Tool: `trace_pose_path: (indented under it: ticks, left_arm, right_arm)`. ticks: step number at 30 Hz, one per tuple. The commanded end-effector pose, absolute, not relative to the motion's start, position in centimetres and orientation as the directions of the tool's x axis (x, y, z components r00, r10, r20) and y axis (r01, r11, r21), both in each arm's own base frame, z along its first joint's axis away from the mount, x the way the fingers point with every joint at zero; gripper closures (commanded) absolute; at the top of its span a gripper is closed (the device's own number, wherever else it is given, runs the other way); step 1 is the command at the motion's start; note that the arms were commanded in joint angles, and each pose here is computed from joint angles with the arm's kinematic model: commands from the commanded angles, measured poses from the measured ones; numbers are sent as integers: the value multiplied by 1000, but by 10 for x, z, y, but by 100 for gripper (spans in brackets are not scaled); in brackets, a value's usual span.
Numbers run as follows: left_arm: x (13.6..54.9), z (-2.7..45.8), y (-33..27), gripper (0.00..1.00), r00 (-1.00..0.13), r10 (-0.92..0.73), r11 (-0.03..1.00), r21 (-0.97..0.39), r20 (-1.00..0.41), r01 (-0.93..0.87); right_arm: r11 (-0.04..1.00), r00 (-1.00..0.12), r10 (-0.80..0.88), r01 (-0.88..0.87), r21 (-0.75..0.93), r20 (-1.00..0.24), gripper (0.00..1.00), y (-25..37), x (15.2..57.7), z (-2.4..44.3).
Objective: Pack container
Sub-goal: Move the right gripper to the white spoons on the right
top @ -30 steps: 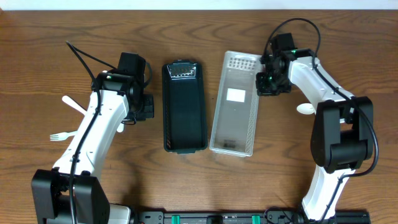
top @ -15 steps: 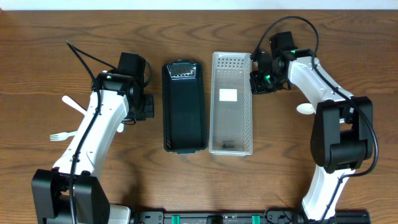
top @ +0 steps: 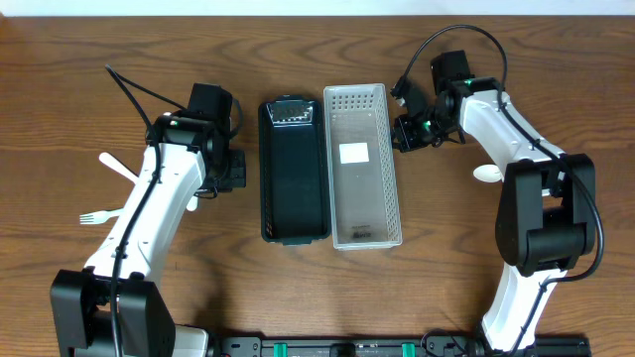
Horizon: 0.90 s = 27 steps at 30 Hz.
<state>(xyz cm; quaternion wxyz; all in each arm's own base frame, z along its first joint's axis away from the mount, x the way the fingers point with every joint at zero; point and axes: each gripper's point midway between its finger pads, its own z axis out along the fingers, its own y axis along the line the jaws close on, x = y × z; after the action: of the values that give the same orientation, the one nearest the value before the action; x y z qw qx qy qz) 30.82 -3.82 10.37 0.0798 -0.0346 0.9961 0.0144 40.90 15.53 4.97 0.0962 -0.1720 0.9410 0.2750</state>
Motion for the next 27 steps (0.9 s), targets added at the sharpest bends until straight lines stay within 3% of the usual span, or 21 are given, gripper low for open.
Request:
trace_pose_path:
  ticks: [1,4,7,9,13,16,18,21,27]
  left_arm:
    - [309,101,-38,94,-986,-61,997,29,-156,-67]
    - [311,101,-39,94,-985,-61,997,27,-163,-66]
    - [312,102,-39,89,-984,-61,997,26,-167,-67]
    - [311,102,-39,75,-984,-61,997,27,-167,-67]
    - [311,102,-39,64,-984,-61,997,27,-167,-67]
    - [311,102,-39,62,-984,-62,997,26,-167,-67]
    - [311,102,-39,62,-984,-62,997,27,-167,-67]
    - [311,102,-39,62,-984,-62,997,27,-167,-67]
    - [311,102,-39,62,-984,-62,997,26,-167,-67]
  right_arm:
    - [853,-935,-236,-330,404,-265,95,137,418,47]
    - [951,-968,-121,-176,253,-219,95,100,426,37]
    - [985,-969,-27,-67,158,-247,93,65,438,52]
    - [993,-954,22,-14,119,-298,89,42,448,78]
    - [994,-893,102,73,83,-438,46,-5,459,159]
    - [987,-837,163,138,87,-522,25,-38,451,213]
    - [979,-817,202,185,87,-540,23,-59,437,233]
    - [964,-826,260,253,83,-500,27,-84,413,235]
    - [975,-929,220,220,36,-298,25,-106,382,178]
